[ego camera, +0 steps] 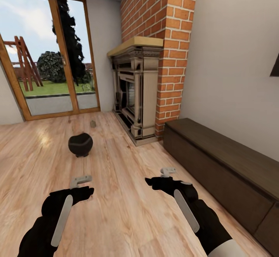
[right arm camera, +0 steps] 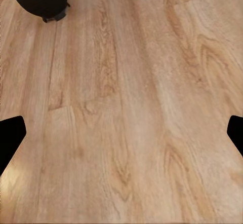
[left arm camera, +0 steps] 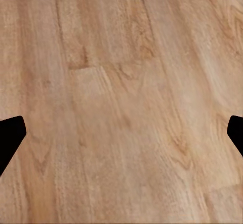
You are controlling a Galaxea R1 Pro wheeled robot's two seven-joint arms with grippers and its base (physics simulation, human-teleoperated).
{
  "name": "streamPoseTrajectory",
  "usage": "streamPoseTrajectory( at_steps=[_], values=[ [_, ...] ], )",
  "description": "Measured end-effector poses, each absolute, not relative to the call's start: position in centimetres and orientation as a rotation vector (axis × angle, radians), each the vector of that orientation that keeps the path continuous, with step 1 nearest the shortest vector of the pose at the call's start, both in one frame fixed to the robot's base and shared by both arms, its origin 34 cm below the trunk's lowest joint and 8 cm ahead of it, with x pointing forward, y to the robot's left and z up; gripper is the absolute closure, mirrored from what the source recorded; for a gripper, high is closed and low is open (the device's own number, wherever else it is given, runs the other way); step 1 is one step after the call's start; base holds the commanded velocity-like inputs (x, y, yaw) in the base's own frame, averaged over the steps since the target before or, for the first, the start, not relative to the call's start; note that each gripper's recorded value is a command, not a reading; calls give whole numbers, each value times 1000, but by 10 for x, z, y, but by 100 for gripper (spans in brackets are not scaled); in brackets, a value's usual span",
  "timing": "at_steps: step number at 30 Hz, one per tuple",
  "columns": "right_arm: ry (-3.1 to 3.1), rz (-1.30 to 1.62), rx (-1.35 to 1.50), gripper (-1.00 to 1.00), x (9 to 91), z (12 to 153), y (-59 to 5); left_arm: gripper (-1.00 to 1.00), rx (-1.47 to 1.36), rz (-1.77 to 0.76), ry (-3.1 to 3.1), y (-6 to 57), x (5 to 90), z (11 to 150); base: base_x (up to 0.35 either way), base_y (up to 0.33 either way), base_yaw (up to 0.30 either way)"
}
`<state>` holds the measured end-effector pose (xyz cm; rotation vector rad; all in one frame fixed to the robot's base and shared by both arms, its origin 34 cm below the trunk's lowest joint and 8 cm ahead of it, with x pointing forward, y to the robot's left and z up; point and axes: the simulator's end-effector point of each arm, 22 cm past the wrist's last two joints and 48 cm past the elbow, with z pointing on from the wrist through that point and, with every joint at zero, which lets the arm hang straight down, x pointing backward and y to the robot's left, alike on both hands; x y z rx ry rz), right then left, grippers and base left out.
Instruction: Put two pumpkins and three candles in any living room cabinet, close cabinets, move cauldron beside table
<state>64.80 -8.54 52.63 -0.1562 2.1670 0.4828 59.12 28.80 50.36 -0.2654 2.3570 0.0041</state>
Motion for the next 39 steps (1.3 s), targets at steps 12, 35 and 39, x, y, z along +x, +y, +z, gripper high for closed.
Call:
streamPoseTrajectory(
  at_steps=[12, 35, 39],
  values=[
    [2166, 489, -154, -100, 648, 527, -83, -100, -298, 3, 2355, 296, 590, 503, 75, 306, 89],
    [2119, 498, -162, -100, 651, 546, -80, -100, -298, 2, 2354, 296, 590, 503, 254, 187, 110],
    [2118, 499, -162, -100, 651, 546, -80, -100, -298, 3, 2354, 296, 590, 503, 291, 208, 0]
  ],
)
